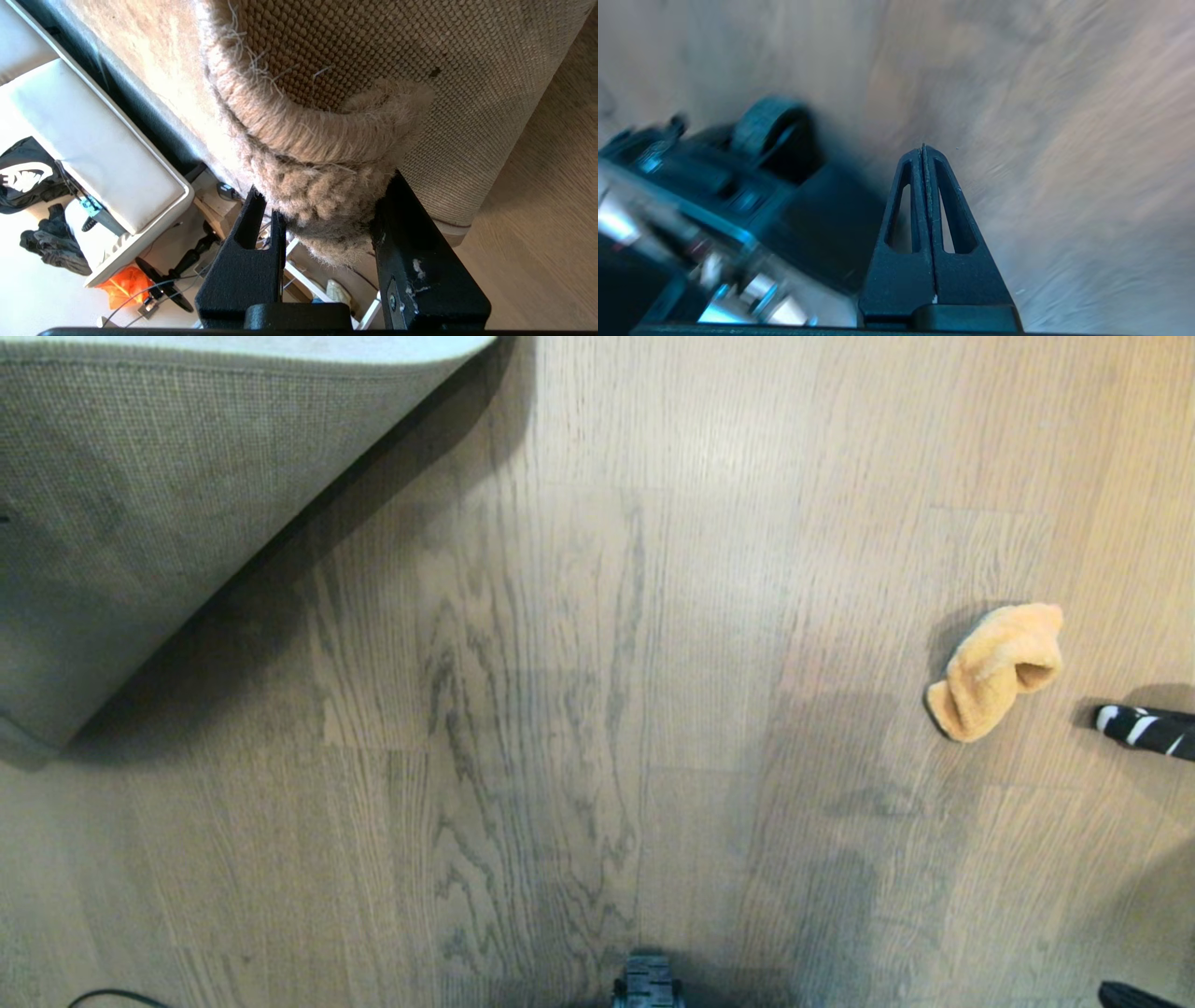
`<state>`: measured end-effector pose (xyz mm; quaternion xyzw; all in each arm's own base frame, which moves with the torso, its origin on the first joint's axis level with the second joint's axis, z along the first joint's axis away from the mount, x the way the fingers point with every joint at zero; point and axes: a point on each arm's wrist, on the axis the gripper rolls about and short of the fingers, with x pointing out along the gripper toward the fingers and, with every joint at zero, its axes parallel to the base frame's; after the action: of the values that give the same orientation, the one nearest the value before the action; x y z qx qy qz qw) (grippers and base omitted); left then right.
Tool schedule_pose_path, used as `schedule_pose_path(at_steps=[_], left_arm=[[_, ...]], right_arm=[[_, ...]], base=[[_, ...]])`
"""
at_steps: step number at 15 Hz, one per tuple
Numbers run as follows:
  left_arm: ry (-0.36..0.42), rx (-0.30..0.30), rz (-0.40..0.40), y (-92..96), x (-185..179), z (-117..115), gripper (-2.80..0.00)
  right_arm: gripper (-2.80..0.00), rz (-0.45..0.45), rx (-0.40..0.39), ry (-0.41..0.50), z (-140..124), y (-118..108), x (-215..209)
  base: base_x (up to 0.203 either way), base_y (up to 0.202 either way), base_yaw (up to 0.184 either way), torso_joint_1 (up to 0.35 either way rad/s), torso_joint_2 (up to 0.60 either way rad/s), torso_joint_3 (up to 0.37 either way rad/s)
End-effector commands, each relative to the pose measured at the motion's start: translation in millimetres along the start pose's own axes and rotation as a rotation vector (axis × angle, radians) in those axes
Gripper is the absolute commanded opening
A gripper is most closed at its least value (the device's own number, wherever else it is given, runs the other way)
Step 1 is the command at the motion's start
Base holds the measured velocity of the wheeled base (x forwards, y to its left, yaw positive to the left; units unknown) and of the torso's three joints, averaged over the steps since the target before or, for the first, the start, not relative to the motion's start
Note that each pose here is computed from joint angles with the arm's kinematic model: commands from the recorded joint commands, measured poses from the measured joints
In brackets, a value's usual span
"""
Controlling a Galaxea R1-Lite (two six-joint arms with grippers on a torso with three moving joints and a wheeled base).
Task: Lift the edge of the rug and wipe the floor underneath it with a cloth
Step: Pick up the rag
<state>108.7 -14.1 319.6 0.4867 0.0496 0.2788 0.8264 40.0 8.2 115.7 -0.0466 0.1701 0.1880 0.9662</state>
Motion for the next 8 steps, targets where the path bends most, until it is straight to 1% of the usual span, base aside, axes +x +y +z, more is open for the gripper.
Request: schedule_pose_path(at_steps=[1, 5, 6, 8], left_arm=[[0.006, 0.014, -0.005, -2.8, 1, 0, -2.80], [0.005, 0.023, -0.016, -6.0, 1, 0, -2.80], [0.005, 0.024, -0.017, -6.4, 2, 0, -2.80], [0.005, 0.026, -0.020, -7.2, 2, 1, -2.80]], right_arm=[[-2.80, 0.049, 0.035, 0.094, -6, -2, 11], [-2.80, 0.089, 0.066, 0.171, -1, -10, 33], [-2.80, 0.091, 0.071, 0.178, 2, -13, 41], [-2.80, 0.100, 0.078, 0.163, 11, -18, 50]], base=[[0.000, 0.000, 0.000, 0.000, 0.00, 0.000], [0.000, 0.000, 0.000, 0.000, 0.00, 0.000], [0.000, 0.000, 0.000, 0.000, 0.00, 0.000], [0.000, 0.000, 0.000, 0.000, 0.00, 0.000]])
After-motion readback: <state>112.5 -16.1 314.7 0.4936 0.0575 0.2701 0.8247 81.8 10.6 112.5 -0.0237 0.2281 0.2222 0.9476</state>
